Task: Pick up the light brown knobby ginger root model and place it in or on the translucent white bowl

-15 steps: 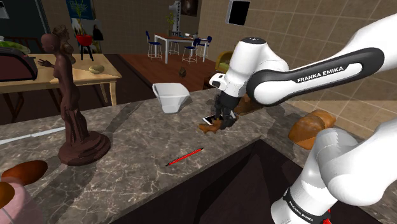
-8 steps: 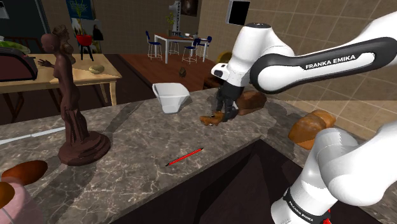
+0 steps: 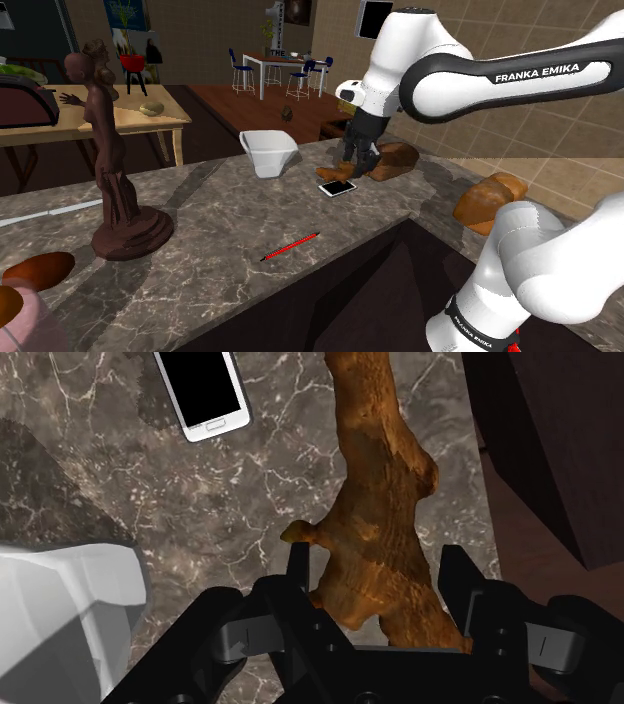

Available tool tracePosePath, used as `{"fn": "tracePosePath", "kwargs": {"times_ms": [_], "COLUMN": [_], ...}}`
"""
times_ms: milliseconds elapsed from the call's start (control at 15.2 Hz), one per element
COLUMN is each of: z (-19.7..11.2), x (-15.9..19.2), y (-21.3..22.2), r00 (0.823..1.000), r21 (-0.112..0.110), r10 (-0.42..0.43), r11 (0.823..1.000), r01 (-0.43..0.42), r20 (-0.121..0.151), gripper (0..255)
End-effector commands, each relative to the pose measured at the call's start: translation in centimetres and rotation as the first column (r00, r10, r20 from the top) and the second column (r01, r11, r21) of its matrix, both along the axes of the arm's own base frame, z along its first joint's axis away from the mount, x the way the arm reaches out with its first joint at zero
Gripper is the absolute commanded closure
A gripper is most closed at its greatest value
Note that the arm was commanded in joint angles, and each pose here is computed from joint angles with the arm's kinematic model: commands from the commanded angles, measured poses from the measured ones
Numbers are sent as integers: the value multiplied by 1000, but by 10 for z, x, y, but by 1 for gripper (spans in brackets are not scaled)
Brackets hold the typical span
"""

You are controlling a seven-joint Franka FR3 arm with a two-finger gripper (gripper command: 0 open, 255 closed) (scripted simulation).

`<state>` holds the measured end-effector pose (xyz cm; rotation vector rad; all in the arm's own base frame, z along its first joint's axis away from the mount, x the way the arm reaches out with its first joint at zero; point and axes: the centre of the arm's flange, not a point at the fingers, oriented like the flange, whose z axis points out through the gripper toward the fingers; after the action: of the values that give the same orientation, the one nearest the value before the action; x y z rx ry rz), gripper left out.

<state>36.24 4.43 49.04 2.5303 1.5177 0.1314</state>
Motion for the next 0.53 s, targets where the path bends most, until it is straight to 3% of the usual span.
{"fn": "tracePosePath", "kwargs": {"times_ms": [0, 198, 462], "z": [11, 26, 26], "x": [0, 0, 52], "y": [-1, -1, -5], "r00": [1000, 1000, 1000], "r21": [0, 0, 0], "r10": [0, 0, 0], "r11": [1000, 1000, 1000], "r01": [0, 0, 0], "r20": [0, 0, 0], "gripper": [255, 255, 255]}}
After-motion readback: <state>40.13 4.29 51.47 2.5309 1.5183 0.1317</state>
